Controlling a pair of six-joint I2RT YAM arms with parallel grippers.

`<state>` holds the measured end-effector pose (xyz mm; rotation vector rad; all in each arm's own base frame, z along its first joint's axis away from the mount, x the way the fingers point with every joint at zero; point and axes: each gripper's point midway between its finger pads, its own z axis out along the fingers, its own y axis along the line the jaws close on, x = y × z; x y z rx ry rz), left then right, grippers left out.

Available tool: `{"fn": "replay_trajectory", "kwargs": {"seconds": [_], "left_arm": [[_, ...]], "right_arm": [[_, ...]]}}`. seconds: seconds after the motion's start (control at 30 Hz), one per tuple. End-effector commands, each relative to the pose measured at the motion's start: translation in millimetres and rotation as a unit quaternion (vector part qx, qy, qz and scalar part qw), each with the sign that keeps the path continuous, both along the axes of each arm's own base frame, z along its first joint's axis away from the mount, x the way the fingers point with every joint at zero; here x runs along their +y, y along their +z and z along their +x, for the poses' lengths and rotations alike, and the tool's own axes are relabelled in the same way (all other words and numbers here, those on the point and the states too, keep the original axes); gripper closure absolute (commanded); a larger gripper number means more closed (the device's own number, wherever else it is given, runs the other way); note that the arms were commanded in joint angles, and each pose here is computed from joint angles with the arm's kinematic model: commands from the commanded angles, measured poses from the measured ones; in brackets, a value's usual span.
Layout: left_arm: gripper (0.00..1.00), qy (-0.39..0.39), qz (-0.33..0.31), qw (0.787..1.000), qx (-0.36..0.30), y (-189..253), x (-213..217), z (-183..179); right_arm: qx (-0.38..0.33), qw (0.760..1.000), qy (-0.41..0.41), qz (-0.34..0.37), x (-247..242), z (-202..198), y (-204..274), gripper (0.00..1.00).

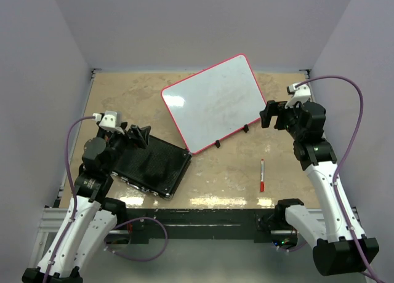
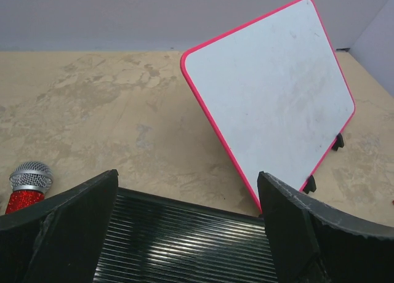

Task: Write a sentence on the whiteboard
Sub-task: Pick up the whiteboard marker from the center of the board.

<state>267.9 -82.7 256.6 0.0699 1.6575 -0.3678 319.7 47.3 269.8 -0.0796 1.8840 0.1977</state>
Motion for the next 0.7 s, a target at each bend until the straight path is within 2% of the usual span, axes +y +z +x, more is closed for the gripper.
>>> {"fn": "replay_trajectory", "kwargs": {"seconds": [0.0,0.13,0.17,0.27,0.33,0.4,0.43,0.47,0.53,0.63,0.67], "left_arm": [[0.00,-0.023,-0.002,0.999,-0.034,16.3,-6.9,0.0],[0.00,-0.018,-0.008,1.000,-0.017,11.9,-6.9,2.7],[0.00,-0.020,-0.007,1.000,-0.015,11.8,-8.0,2.7],[0.00,-0.044,-0.007,0.999,-0.017,11.1,-16.4,-0.2],[0.00,-0.062,-0.006,0.998,-0.023,12.1,-22.3,-1.2],[0.00,-0.105,-0.010,0.994,-0.016,9.2,-38.1,-5.1],[0.00,-0.122,-0.014,0.992,-0.010,8.4,-44.3,-7.2],[0.00,-0.153,-0.020,0.988,0.002,7.3,-55.9,-10.6],[0.00,-0.168,-0.029,0.985,0.033,-0.2,-63.5,-14.6],[0.00,-0.194,-0.041,0.978,0.067,-7.4,-74.9,-24.4],[0.01,-0.204,-0.050,0.975,0.073,-9.8,-78.4,-30.3]], "right_arm": [[-0.020,1.000,-0.011,0.001,-3.6,2.9,11.6,0.01],[-0.017,0.995,0.084,-0.045,16.0,-11.0,2.9,0.01],[-0.032,0.978,0.197,-0.067,44.1,-24.5,0.8,0.01],[-0.027,0.931,0.353,-0.092,76.6,-57.2,-17.1,0.01],[0.008,0.929,0.360,-0.091,75.0,-60.8,-29.1,0.01],[0.029,0.932,0.340,-0.126,62.0,-52.9,-41.1,0.01],[0.064,0.930,0.337,-0.133,57.0,-51.5,-54.5,0.01],[0.077,0.923,0.342,-0.157,51.9,-50.3,-61.5,0.01],[0.108,0.914,0.343,-0.189,40.6,-49.6,-70.2,0.01],[0.134,0.917,0.311,-0.211,25.7,-44.7,-74.2,0.01],[0.149,0.909,0.315,-0.227,21.2,-43.3,-82.4,0.01]]}}
